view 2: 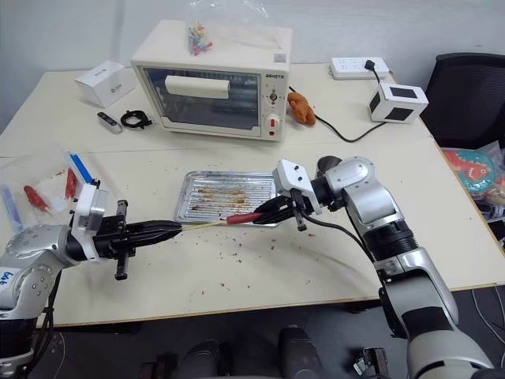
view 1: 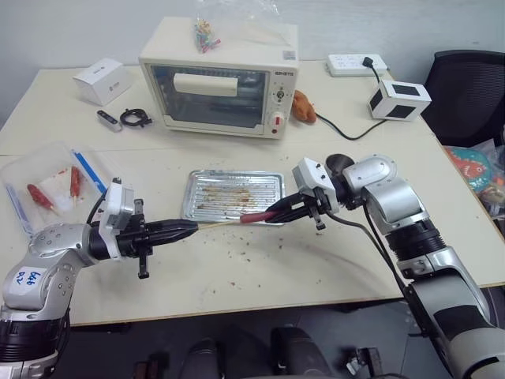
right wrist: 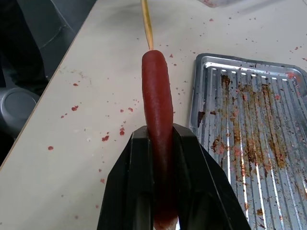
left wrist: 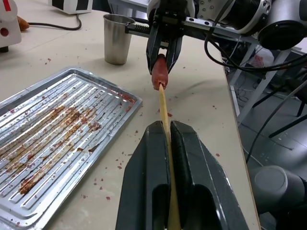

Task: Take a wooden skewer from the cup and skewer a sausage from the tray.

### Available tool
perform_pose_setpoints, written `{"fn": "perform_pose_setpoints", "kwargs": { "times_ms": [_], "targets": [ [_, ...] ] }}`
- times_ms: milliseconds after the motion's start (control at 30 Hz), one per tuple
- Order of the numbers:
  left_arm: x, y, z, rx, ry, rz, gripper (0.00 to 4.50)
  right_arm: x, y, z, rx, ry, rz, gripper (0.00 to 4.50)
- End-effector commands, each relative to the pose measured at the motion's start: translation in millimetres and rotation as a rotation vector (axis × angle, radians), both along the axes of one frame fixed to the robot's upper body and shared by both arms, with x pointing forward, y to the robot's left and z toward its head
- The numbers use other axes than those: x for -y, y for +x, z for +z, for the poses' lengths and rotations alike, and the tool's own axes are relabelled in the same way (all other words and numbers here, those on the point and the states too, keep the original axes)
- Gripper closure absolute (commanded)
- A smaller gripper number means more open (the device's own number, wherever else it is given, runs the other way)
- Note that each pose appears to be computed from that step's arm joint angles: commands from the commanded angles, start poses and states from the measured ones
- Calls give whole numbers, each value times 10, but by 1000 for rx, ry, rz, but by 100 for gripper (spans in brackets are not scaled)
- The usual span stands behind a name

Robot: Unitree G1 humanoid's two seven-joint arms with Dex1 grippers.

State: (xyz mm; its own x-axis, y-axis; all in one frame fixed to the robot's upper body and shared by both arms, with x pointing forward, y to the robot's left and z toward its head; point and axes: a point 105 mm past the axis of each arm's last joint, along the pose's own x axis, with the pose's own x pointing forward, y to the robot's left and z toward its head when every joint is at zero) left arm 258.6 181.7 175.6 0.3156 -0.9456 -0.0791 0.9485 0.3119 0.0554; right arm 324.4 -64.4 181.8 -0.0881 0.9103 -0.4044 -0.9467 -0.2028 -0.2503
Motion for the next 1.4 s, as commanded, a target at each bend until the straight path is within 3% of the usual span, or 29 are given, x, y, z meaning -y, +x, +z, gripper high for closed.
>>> {"fn": "perform_pose_setpoints", "kwargs": {
  "times_ms": [33, 1400],
  "targets": [
    [-19, -20, 89, 45, 13, -4, 450, 37, -27, 114, 30, 49, 13, 426],
    [48, -51, 125, 48, 2, -36, 450, -99, -67, 91, 13, 39, 50, 426]
  ]
}}
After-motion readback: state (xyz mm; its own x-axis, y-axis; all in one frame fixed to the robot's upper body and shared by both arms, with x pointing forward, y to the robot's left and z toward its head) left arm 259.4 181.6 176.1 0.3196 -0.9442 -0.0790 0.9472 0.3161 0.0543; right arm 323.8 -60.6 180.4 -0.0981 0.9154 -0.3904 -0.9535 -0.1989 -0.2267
